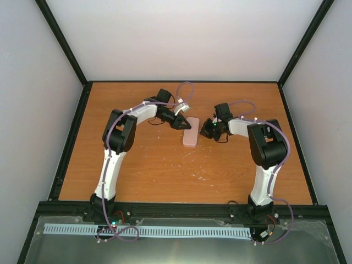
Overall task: Organize the sunglasses
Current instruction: Close the sunglasses case at the center of the board, then reset both arms
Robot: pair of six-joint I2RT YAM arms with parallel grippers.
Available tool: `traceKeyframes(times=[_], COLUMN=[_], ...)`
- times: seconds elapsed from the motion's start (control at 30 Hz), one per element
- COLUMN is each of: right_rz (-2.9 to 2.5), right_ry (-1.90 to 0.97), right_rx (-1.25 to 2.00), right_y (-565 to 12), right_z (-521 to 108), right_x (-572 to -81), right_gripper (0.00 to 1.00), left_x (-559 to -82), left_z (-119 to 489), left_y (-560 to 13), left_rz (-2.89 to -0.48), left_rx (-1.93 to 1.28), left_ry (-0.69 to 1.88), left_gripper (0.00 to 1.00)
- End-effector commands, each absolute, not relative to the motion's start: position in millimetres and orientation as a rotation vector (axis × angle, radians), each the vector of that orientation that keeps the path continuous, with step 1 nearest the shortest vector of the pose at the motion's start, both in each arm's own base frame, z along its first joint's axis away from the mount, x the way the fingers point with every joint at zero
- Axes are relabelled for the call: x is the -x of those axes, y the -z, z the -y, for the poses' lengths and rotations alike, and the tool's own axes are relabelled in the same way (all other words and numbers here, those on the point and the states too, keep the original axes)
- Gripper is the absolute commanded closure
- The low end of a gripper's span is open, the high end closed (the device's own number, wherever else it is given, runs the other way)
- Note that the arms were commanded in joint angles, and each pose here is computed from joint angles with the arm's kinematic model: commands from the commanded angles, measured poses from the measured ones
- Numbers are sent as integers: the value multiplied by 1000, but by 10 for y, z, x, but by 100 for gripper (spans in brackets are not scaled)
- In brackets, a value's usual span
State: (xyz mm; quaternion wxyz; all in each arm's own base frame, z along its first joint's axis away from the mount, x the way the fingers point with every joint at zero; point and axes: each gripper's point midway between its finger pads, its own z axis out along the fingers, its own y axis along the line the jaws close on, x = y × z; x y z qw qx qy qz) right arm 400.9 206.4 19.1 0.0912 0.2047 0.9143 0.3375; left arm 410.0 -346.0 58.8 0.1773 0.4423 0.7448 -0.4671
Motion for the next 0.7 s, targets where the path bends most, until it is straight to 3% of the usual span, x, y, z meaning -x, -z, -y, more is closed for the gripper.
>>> traceKeyframes(times=[0.0, 0.07, 0.1, 0.13, 0.2, 0.33, 0.67], right_rz=[-2762, -2764, -2762, -2755, -2737, -2685, -2719], right_ry=[-802, -705, -659, -615, -545, -533, -330], right_rx=[-553, -525, -513, -501, -491, -513, -564], right_y=[-410, -566, -647, -732, -890, -1114, -1033], right_z=[-1856, -1731, -1667, -1595, -1462, -1224, -808], right_x=[-3910, -3883, -3874, -3870, -3870, -3911, -3860], right_gripper=[96, 93, 92, 91, 85, 64, 59], left_x=[-4416, -4590, -4666, -4727, -4831, -4886, -4695], left_z=[3230, 3008, 2882, 2765, 2506, 1998, 501], left_y=[-1344, -1670, -1814, -1946, -2166, -2499, -1902], left_rz=[-1946, -1890, -1866, -1846, -1821, -1815, -2104], left_rx=[-1210, -1147, -1121, -1099, -1054, -921, -364], left_ry=[1235, 1220, 1199, 1169, 1100, 961, 625], left_gripper=[56, 30, 5, 1, 0, 0, 0])
